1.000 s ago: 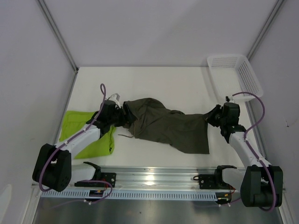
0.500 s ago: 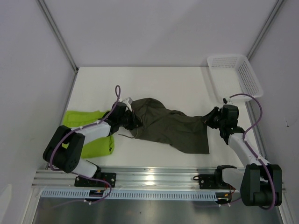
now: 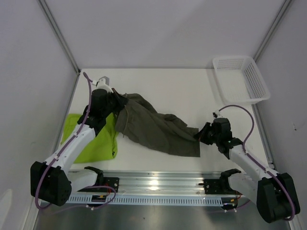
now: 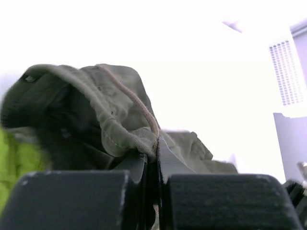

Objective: Fold and stack the shorts
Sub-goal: Flatten the shorts out

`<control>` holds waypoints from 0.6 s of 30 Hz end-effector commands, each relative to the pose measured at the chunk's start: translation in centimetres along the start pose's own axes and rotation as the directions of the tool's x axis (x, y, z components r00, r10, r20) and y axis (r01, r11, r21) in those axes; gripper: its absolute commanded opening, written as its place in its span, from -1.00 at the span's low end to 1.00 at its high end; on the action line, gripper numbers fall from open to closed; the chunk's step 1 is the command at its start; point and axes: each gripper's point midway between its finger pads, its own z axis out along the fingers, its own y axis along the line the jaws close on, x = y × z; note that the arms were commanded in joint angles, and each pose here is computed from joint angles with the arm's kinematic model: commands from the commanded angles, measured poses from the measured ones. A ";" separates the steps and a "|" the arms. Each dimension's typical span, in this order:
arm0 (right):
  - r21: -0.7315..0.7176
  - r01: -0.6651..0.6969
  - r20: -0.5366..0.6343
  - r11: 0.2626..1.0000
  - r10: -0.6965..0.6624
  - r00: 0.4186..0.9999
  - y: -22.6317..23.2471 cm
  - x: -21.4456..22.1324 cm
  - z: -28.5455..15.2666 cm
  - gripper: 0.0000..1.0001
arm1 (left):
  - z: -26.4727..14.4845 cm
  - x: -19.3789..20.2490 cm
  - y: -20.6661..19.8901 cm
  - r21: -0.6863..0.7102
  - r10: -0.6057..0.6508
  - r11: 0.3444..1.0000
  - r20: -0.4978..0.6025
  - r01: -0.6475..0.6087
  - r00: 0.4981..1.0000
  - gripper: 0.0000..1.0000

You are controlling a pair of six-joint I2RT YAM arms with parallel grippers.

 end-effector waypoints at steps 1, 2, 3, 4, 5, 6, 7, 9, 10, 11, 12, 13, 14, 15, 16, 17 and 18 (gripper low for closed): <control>0.034 0.019 -0.079 0.999 -0.016 0.997 -0.1 3.4 -0.3 -1.00 | -0.4 1.2 2.7 -0.097 0.004 0.995 -0.007 -0.005 1.000 -1.00; 0.032 0.026 -0.087 0.999 -0.023 0.996 0.1 3.8 -0.4 -1.00 | -0.4 1.1 3.2 -0.118 -0.002 0.993 0.009 0.003 1.000 -1.00; 0.042 0.033 -0.088 0.999 -0.029 0.996 0.0 4.0 -0.6 -1.00 | -0.4 1.0 3.2 -0.118 -0.009 0.993 0.027 0.012 1.000 -1.00; 0.042 0.043 -0.104 0.998 -0.038 0.994 0.0 4.6 -0.8 -1.00 | -0.3 1.8 4.1 -0.134 -0.015 0.991 0.015 0.016 1.000 -1.00; 0.040 0.046 -0.102 0.998 -0.042 0.994 0.0 4.8 -0.9 -1.00 | -0.3 1.8 4.1 -0.133 -0.019 0.991 0.019 0.021 1.000 -1.00; 0.037 0.048 -0.077 0.998 -0.045 0.996 0.1 4.4 -1.3 -1.00 | -0.3 1.8 4.1 -0.128 -0.024 0.991 0.023 0.026 0.999 -1.00; 0.048 0.049 -0.071 0.998 -0.045 0.996 -0.1 4.3 -1.4 -1.00 | -0.2 2.0 4.0 -0.123 -0.026 0.992 0.018 0.028 1.000 -1.00; 0.055 0.058 -0.022 0.997 -0.057 0.998 0.3 2.7 -1.9 -1.00 | -0.2 2.0 3.9 -0.116 -0.030 0.993 0.011 0.031 0.999 -1.00; 0.059 0.054 -0.008 0.997 -0.054 0.999 0.5 2.0 -2.1 -1.00 | -0.2 1.3 3.2 -0.101 -0.028 0.994 0.022 0.030 0.999 -1.00; 0.034 0.067 0.031 0.997 -0.068 0.997 1.9 0.2 -2.5 -1.00 | -0.2 1.1 3.1 -0.101 -0.028 0.994 0.022 0.030 0.999 -1.00; 0.036 0.072 0.046 0.997 -0.074 0.996 2.4 -0.8 -2.5 -1.00 | -0.3 0.6 2.4 -0.082 -0.023 0.996 0.027 0.025 0.999 -1.00; 0.044 0.075 0.066 0.996 -0.078 0.995 2.8 -2.0 -2.5 -1.00 | -0.3 0.0 1.8 -0.064 -0.020 0.998 0.028 0.021 0.999 -1.00; 0.061 0.065 0.091 0.996 -0.071 0.993 2.8 -3.5 -2.5 -1.00 | -0.2 -0.1 1.7 -0.067 -0.015 0.998 0.023 0.017 1.000 -1.00; 0.056 0.080 0.098 0.995 -0.085 0.992 4.0 -5.6 -2.0 -1.00 | 0.3 -0.3 1.7 -0.074 -0.008 0.997 0.016 0.010 1.000 -1.00; 0.058 0.083 0.100 0.995 -0.088 0.991 4.5 -6.8 -1.6 -1.00 | 0.7 -0.9 1.5 -0.080 -0.009 0.997 0.020 0.011 1.000 -1.00; 0.076 0.074 0.110 0.994 -0.082 0.991 4.4 -8.3 -1.2 -1.00 | 1.2 -1.0 1.8 -0.092 -0.008 0.996 0.019 0.010 1.000 -1.00; 0.066 0.090 0.143 0.994 -0.099 0.985 5.8 -10.8 -1.1 -1.00 | 1.9 -1.4 1.8 -0.095 -0.010 0.995 0.020 0.012 1.000 -1.00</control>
